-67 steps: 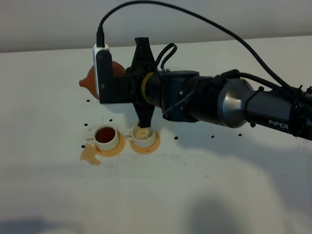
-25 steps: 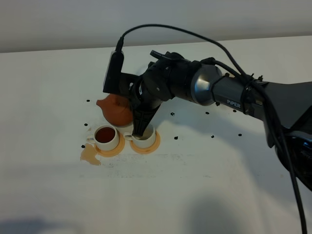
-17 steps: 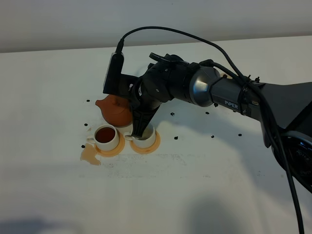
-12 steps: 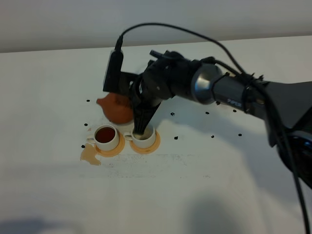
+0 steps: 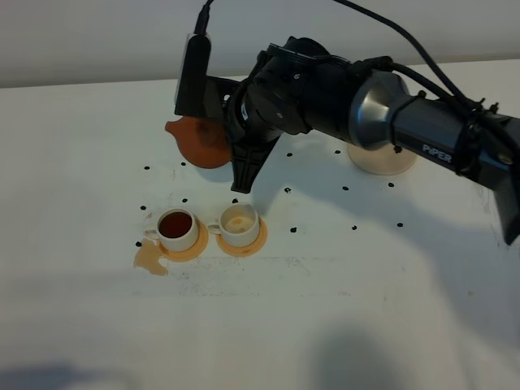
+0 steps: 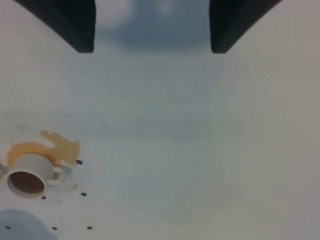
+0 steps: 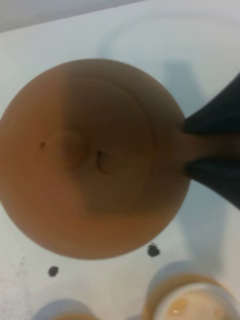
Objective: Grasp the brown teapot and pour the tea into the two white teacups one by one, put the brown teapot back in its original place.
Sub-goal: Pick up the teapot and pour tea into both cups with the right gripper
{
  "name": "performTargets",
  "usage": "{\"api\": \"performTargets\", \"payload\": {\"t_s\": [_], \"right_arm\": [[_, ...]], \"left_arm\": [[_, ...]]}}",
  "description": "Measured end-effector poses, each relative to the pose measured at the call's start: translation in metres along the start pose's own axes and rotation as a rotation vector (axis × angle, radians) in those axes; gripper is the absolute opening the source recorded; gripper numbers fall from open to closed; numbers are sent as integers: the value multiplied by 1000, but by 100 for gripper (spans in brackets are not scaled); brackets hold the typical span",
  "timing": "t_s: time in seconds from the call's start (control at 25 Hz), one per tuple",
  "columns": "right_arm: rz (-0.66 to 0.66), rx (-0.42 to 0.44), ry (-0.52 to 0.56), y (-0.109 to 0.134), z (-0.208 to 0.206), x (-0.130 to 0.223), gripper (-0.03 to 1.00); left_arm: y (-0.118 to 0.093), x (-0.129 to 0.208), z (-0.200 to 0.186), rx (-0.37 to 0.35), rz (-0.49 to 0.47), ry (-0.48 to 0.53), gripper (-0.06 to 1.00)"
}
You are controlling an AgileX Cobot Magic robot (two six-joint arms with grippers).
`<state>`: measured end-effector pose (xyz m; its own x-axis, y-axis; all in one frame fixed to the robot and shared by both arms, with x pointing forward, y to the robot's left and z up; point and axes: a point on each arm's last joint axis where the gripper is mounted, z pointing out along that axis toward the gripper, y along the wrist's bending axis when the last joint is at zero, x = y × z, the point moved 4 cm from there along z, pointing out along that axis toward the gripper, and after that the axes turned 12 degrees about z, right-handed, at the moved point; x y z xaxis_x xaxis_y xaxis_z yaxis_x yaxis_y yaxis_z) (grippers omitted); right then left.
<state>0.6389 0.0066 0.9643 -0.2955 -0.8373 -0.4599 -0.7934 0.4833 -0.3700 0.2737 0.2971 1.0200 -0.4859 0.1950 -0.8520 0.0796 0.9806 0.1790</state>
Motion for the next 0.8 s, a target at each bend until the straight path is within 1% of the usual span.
{"api": "performTargets", "payload": {"t_s": [0.48, 0.64, 0.8], "right_arm": [[17, -17, 32, 11, -12, 27, 11], [5, 5, 42, 9, -15, 39, 11], [-1, 33, 30, 9, -23, 52, 11]], "left_arm": [[0, 0, 0, 0, 0, 0, 50], [0, 0, 0, 0, 0, 0, 50], [0, 0, 0, 0, 0, 0, 50]]}}
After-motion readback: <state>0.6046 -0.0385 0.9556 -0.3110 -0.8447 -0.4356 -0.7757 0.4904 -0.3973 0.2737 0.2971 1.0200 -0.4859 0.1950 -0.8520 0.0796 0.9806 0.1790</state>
